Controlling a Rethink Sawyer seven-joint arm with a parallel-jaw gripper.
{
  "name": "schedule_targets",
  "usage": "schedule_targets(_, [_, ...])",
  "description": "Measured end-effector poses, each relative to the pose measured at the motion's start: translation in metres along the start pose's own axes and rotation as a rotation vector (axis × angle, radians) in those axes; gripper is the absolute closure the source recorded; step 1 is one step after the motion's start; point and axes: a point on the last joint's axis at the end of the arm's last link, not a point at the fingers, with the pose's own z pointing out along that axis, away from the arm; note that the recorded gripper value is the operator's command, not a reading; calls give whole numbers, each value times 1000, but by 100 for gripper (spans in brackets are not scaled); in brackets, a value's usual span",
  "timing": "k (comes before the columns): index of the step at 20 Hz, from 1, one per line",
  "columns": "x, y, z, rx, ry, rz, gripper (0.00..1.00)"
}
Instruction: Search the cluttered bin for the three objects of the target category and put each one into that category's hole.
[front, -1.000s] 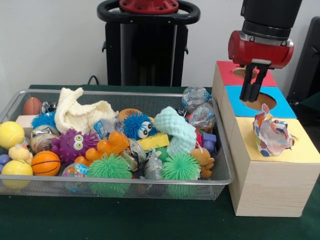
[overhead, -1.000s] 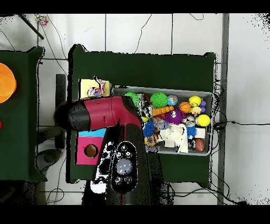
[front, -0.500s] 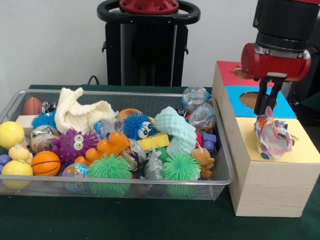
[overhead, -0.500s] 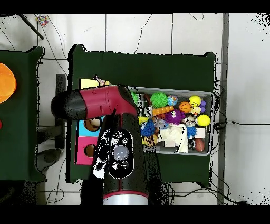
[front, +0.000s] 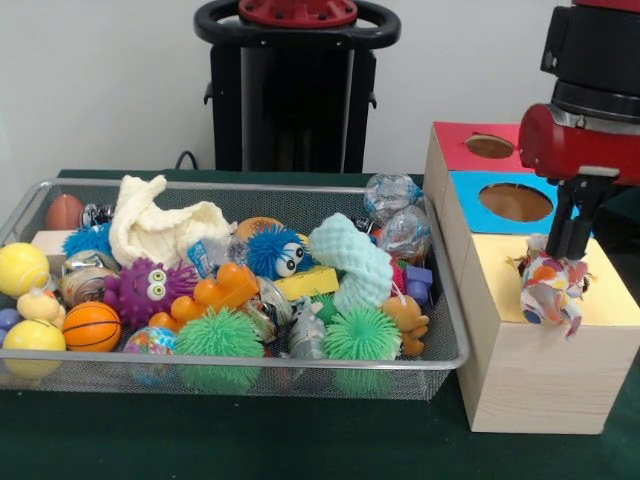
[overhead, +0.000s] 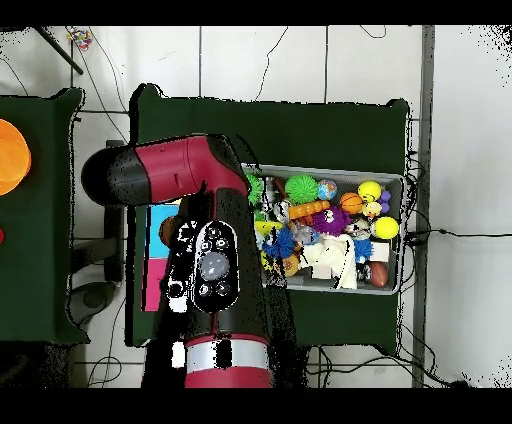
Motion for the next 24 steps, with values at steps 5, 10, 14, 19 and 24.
schedule_targets(5, [-9, 8, 4, -26, -12, 1, 100])
schedule_targets(10, [-12, 6, 13, -59, -4, 15, 100])
schedule_targets(14, [-13, -4, 18, -79, 1, 35, 100])
schedule_targets(19, [-11, -20, 25, -90, 7, 53, 100])
schedule_targets(24, [-4, -49, 33, -84, -19, 65, 100])
